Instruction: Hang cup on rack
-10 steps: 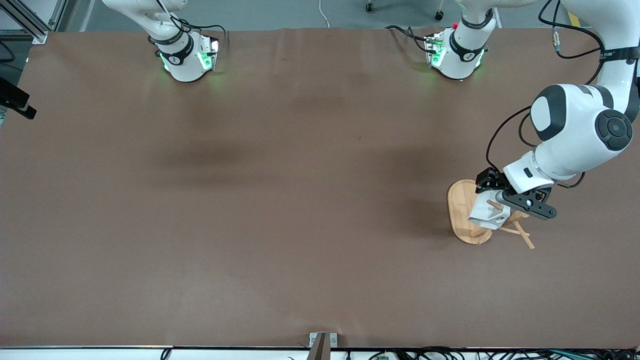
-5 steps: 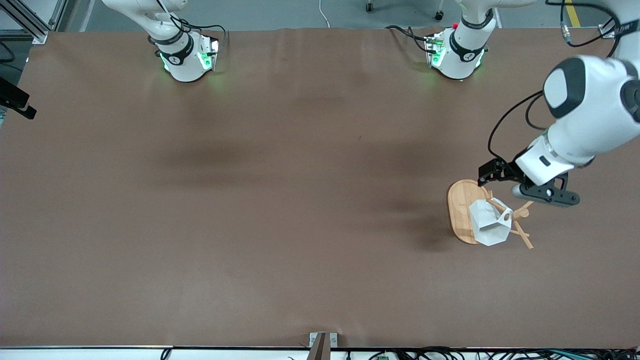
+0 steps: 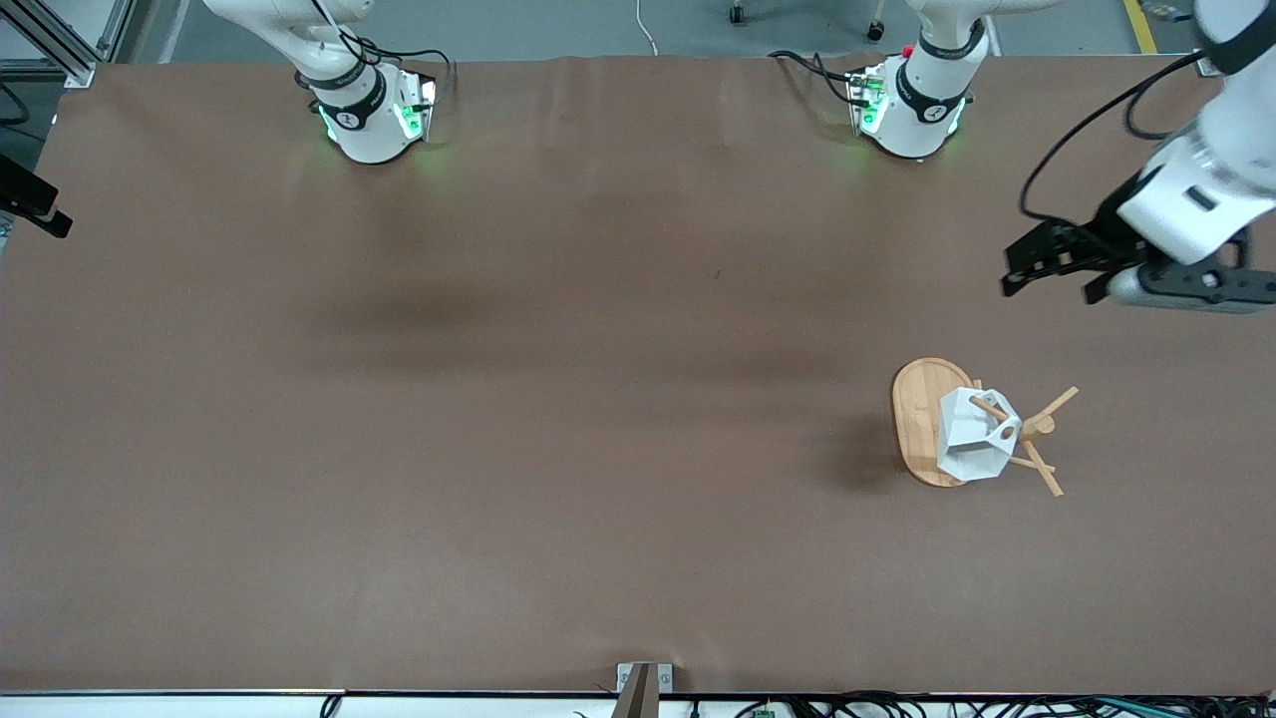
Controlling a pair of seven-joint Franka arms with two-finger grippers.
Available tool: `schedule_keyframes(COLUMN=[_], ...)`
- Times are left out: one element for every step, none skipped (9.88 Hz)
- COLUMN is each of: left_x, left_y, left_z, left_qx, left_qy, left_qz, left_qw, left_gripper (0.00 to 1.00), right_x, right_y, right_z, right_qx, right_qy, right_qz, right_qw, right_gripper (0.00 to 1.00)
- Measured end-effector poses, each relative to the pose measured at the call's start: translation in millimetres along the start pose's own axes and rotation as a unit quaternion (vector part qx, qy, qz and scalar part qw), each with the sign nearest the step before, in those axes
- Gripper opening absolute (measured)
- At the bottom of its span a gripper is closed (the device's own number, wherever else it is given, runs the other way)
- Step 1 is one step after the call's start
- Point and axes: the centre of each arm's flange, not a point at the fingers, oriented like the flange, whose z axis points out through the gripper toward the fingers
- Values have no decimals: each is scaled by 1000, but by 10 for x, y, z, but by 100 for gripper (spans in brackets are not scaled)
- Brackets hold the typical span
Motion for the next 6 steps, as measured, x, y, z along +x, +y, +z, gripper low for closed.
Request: schedule_keyframes(left_x=[-48, -103, -167, -236, -286, -305], left_y=[-10, 5, 16, 17, 13, 0], left_z=[-159, -276, -367, -442, -498, -523], left_qx=[6, 14, 25, 38, 45, 48], left_qy=[-10, -19, -23, -25, -25, -24], left_qz=[3, 6, 8, 9, 9, 8], left_qw=[1000, 1000, 999, 999, 999, 999], left_gripper=[100, 100, 100, 100, 100, 100], right_x=[0, 0, 0, 0, 0, 1], right_y=[9, 14, 17, 22, 28, 30], right_z=[1, 2, 2, 3, 4, 4], right_qx=[0, 0, 0, 0, 0, 0], right_qy=[0, 0, 0, 0, 0, 0], right_qz=[1, 1, 2, 2, 3, 3], right_qw=[1000, 1000, 1000, 1000, 1000, 1000], right_gripper=[100, 100, 100, 100, 100, 100])
